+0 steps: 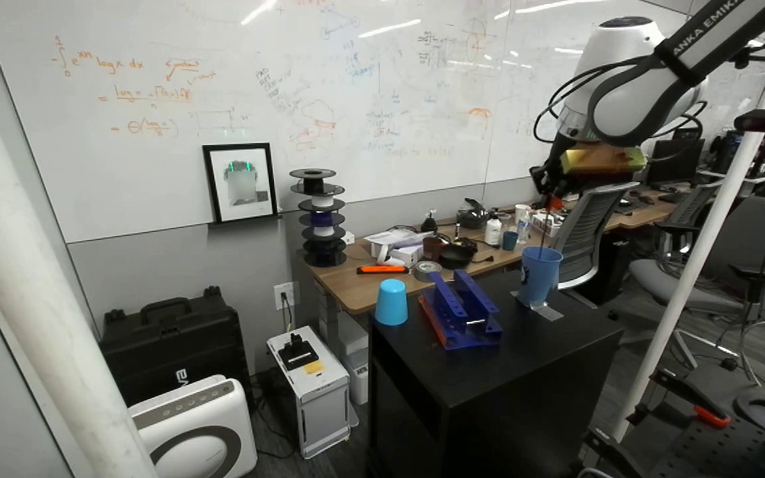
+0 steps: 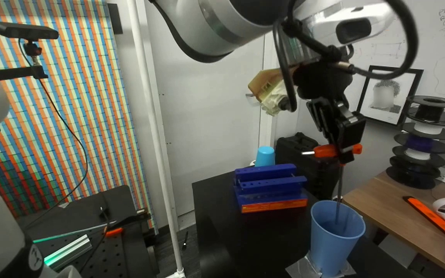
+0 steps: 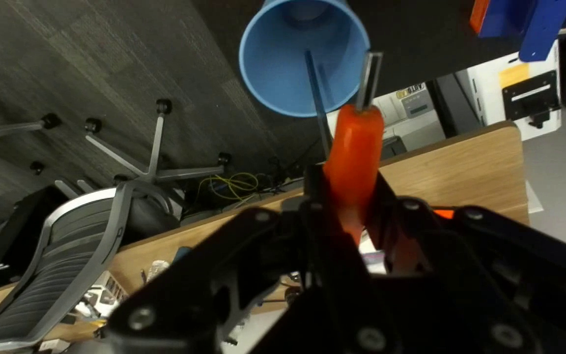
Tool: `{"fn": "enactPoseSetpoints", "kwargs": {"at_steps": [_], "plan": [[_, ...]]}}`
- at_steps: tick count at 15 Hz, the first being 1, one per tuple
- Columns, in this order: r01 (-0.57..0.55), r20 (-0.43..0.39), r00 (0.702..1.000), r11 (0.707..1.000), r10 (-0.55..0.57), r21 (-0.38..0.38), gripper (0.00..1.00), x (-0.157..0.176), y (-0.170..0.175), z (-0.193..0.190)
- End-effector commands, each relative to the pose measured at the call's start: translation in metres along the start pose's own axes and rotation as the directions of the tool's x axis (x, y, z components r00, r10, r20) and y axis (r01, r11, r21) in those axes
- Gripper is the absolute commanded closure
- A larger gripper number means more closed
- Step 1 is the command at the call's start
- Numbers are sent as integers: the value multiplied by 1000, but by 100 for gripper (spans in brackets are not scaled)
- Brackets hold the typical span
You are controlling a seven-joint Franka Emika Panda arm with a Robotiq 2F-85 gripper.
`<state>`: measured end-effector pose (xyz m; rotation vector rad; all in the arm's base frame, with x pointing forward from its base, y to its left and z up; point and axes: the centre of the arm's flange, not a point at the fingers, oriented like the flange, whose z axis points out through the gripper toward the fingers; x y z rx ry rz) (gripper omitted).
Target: Put the orange object into the blue cup
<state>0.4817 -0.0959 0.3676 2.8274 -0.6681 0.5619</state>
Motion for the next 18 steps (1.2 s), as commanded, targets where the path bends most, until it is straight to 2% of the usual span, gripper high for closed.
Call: {"fn": "enactPoseSetpoints", "kwargs": {"at_steps": [1,4,5,6,9,11,13,14,15,17,18], "plan": [[3,48,999,1000,-4,22,90,10,-29,34],[-5,130,992,1000,6,-5,89,-1,-21,67],[-18,152,988,1000,17,4,54,-1,-17,69],[-32,164,986,999,29,13,53,1,-13,64],[-16,192,981,991,-10,132,32,5,-14,0],[81,195,972,970,-128,231,16,-6,-25,-36],[166,213,948,939,-235,300,2,-23,-38,-77],[191,232,931,920,-280,343,0,-34,-43,-97],[140,235,949,949,-209,283,11,-16,-49,-49],[178,233,936,928,-262,327,0,-28,-53,-82],[185,227,936,925,-269,332,0,-32,-52,-88]]}}
